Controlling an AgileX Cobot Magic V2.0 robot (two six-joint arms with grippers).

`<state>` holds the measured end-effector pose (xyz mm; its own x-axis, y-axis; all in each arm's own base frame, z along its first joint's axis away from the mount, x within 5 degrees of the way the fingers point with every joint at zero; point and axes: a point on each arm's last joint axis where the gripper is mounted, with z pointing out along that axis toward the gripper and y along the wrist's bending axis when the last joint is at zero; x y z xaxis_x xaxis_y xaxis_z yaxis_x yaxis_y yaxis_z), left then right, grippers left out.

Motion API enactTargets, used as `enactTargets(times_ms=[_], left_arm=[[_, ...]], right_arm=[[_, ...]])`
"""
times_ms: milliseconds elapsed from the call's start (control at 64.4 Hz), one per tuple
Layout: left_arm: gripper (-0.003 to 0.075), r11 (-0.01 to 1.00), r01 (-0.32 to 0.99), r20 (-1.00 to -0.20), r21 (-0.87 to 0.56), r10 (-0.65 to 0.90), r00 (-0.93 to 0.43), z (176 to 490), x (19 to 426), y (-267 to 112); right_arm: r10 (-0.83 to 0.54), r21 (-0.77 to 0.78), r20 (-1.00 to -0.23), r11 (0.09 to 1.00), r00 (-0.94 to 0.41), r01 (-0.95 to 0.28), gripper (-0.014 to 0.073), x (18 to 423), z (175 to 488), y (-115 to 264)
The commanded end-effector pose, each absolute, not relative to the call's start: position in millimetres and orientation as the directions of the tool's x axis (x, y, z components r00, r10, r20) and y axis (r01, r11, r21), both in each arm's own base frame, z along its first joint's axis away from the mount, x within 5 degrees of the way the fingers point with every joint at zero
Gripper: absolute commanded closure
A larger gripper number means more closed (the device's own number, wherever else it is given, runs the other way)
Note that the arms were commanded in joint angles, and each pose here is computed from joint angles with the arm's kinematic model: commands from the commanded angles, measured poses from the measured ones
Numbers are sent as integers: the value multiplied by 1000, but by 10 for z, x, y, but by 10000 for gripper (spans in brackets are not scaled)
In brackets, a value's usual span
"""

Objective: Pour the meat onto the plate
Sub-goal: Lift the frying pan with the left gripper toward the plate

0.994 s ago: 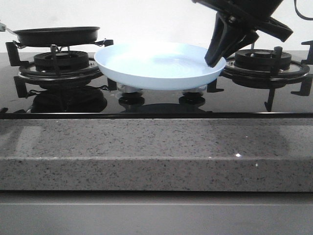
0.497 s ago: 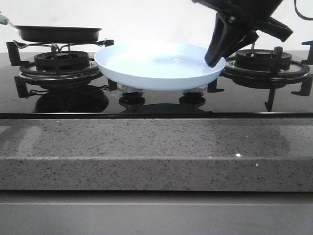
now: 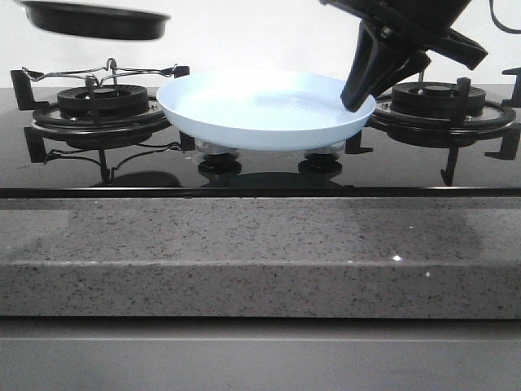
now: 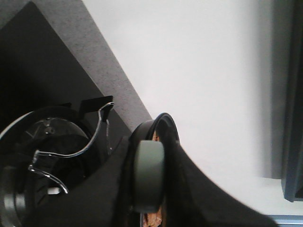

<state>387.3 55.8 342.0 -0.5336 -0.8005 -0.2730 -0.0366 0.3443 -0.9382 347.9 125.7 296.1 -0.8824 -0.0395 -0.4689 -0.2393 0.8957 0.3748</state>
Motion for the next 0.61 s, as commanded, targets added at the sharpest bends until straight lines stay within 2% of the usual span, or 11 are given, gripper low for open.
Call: enactTargets(times_ms=[0, 342, 590], left_arm=[[741, 272, 97, -281, -957, -804, -524, 3869, 3693, 473], [741, 279, 172, -328, -945, -772, -545, 4103, 3498, 379], [741, 390, 242, -457, -889, -699, -550, 4240, 3372, 111]], right_arm=[[-27, 377, -541, 886, -841, -271, 654, 3446, 3190, 1260], [-27, 377, -541, 886, -841, -271, 654, 3446, 3190, 1260], [-27, 377, -541, 886, -841, -271, 654, 3446, 3190, 1260]])
